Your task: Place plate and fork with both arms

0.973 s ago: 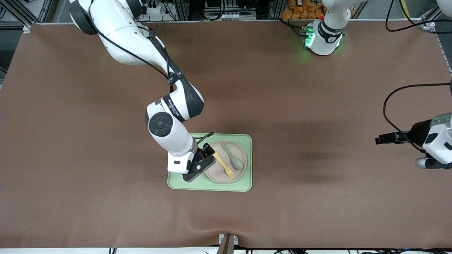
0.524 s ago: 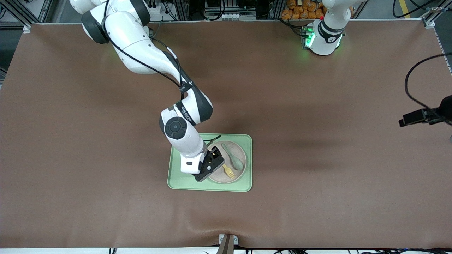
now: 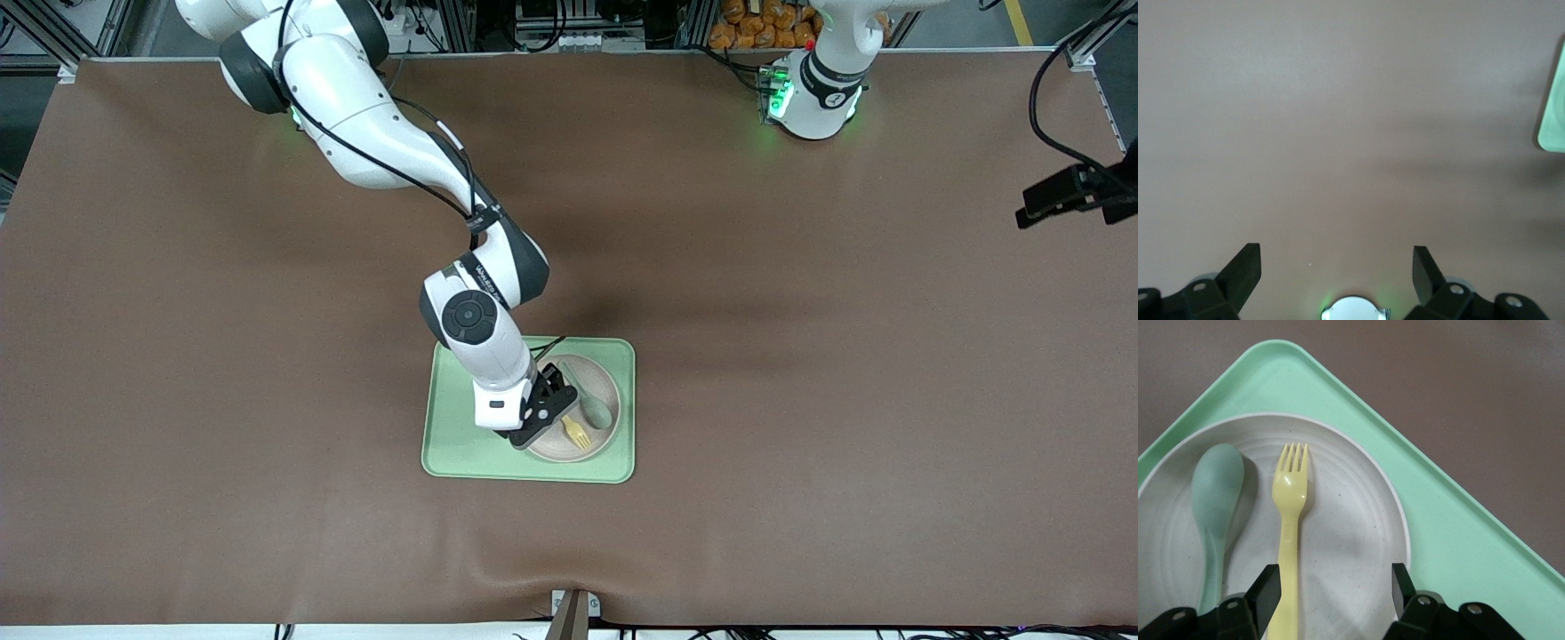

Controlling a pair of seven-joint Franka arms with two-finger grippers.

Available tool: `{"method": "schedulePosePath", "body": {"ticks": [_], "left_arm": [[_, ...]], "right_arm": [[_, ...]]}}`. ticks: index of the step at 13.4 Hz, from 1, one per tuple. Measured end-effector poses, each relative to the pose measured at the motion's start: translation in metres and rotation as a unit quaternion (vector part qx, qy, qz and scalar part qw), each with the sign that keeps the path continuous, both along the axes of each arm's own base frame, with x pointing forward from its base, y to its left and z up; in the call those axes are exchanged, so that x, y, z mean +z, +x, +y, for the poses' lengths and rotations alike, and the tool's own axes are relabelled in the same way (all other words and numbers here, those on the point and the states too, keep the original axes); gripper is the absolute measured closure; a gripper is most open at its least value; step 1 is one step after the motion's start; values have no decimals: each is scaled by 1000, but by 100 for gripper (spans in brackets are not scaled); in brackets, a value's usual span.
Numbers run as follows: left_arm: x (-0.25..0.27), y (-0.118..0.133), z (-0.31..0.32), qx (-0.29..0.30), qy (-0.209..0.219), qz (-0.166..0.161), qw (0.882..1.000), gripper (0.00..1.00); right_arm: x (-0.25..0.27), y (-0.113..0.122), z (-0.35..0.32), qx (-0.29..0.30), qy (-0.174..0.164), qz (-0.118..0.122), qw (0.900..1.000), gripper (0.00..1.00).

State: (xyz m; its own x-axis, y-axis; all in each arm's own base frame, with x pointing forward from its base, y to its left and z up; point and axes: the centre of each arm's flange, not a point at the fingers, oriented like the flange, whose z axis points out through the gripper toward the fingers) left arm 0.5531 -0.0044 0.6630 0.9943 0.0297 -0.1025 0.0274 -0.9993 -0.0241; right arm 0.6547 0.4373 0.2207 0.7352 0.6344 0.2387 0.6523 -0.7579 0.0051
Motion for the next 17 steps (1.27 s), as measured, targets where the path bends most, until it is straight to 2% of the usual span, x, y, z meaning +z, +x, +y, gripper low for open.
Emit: {"method": "schedulePosePath", "body": {"ticks": [6,7,13,17], "left_arm": [[21,-36,-4,-28,-2,-8,1000,0],[23,-38,-2,-41,-4,-10,999,0],[27,-41,-8,-55,-28,-14,998,0],[29,-42,-9,-56,-28,-16,998,0]], "right_arm": [[-18,-3,2,1,-4,2,1000,30],[-21,-6,5,2,-5,3,1000,34],[-23,-14,16,9,-5,3,1000,34],[-30,-15,16,8,-6,5,1000,37]]}}
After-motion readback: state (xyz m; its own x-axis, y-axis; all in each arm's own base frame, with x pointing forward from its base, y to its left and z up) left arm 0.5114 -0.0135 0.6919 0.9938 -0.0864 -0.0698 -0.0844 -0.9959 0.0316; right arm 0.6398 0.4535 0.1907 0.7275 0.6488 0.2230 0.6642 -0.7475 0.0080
